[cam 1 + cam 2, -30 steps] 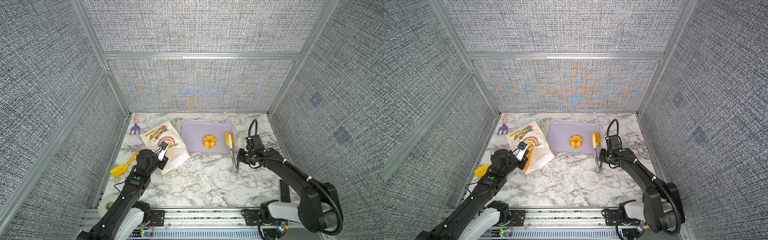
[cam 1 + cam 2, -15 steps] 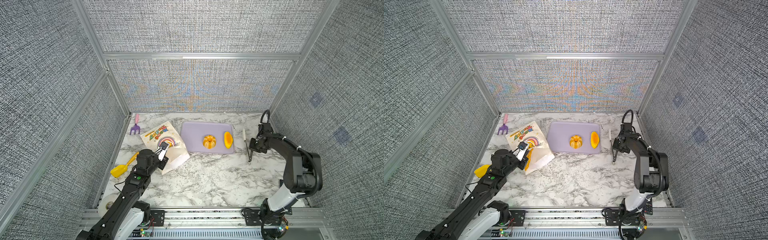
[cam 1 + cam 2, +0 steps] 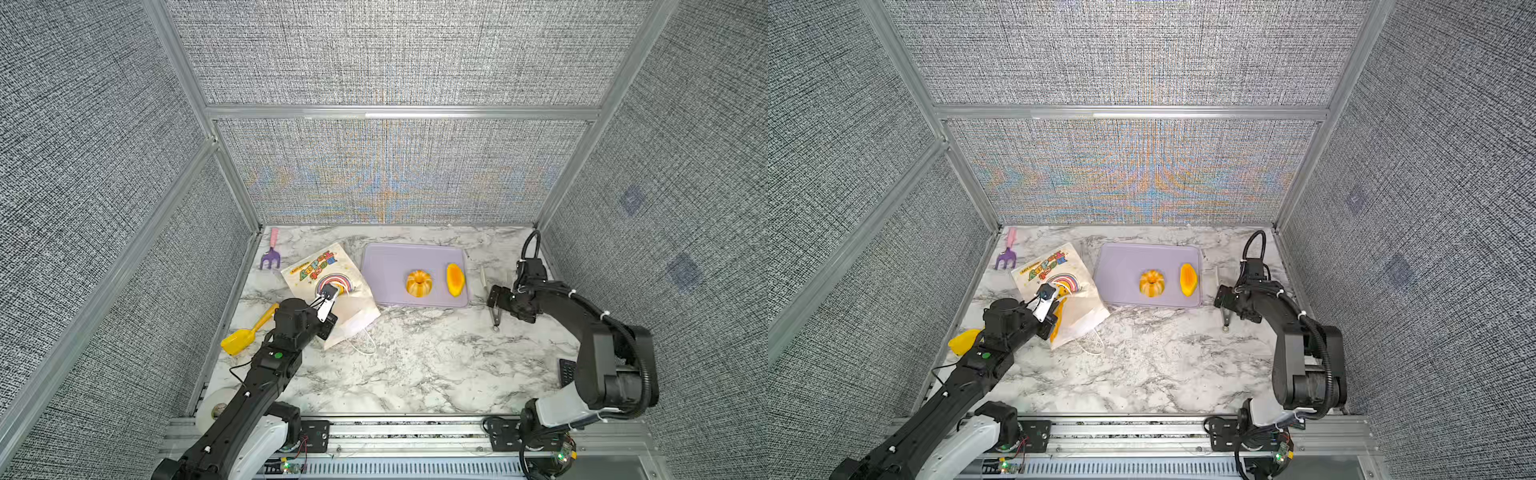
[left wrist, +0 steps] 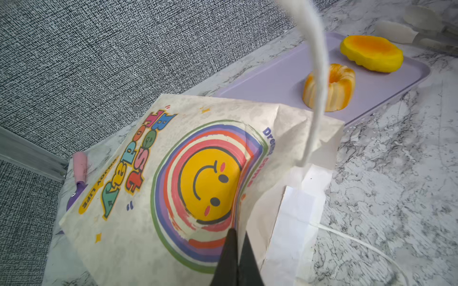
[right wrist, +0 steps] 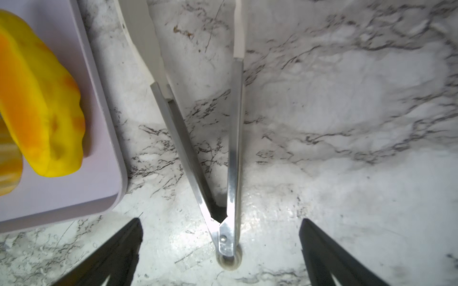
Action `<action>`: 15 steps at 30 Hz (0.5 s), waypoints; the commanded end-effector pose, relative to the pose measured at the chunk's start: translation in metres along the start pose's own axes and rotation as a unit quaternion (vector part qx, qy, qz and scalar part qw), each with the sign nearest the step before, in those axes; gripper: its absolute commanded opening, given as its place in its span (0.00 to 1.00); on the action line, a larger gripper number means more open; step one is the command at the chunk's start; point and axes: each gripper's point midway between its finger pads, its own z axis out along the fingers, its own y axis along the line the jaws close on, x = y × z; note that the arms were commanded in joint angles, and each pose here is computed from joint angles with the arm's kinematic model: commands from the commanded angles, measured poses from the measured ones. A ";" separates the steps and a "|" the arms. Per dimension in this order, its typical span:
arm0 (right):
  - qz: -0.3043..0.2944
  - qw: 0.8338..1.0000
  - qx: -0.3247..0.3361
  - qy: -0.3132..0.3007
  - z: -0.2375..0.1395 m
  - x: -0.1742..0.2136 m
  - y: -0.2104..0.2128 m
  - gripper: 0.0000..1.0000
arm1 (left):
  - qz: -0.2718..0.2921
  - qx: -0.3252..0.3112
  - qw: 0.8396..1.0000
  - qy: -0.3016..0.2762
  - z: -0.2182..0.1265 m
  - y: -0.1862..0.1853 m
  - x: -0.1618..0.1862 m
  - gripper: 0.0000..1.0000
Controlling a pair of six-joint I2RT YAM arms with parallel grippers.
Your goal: Take the fake bread out of the paper bag
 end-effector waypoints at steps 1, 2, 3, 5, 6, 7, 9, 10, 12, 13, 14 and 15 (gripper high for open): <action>-0.004 1.000 0.003 -0.003 0.010 -0.005 0.005 0.99 | -0.002 -0.005 1.000 0.004 -0.001 0.002 0.000 0.00; -0.009 1.000 0.008 -0.002 0.013 -0.006 0.005 0.99 | -0.001 -0.006 1.000 0.003 -0.001 0.002 0.000 0.00; -0.015 1.000 0.013 -0.005 0.016 -0.009 0.005 0.99 | -0.002 -0.006 1.000 0.003 -0.001 0.002 0.000 0.00; -0.023 1.000 0.021 -0.004 0.021 -0.012 0.004 0.97 | -0.002 -0.007 1.000 0.004 0.000 0.002 0.001 0.00; -0.029 0.999 0.024 -0.003 0.023 -0.013 0.004 0.94 | -0.001 -0.007 1.000 0.005 0.000 0.003 0.001 0.00; -0.035 0.999 0.024 -0.004 0.024 -0.014 0.006 0.91 | -0.001 -0.006 1.000 0.006 0.000 0.002 0.001 0.00; -0.046 0.999 0.027 -0.006 0.025 -0.015 0.008 0.87 | -0.001 -0.006 1.000 0.007 0.001 0.002 0.001 0.00; -0.051 0.998 0.033 -0.004 0.026 -0.015 0.007 0.86 | -0.001 -0.006 1.000 0.006 0.001 0.002 0.001 0.00; -0.062 0.997 0.039 -0.001 0.029 -0.014 0.007 0.83 | -0.001 -0.007 1.000 0.007 0.001 0.003 0.001 0.00; -0.066 0.997 0.043 0.004 0.031 -0.013 0.006 0.82 | -0.001 -0.005 1.000 0.007 0.001 0.002 0.002 0.00; -0.071 0.996 0.047 0.009 0.034 -0.012 0.006 0.80 | -0.001 -0.006 1.000 0.008 0.001 0.003 0.002 0.00; -0.073 0.996 0.051 0.015 0.037 -0.010 0.004 0.78 | -0.001 -0.005 1.000 0.008 0.001 0.002 0.002 0.00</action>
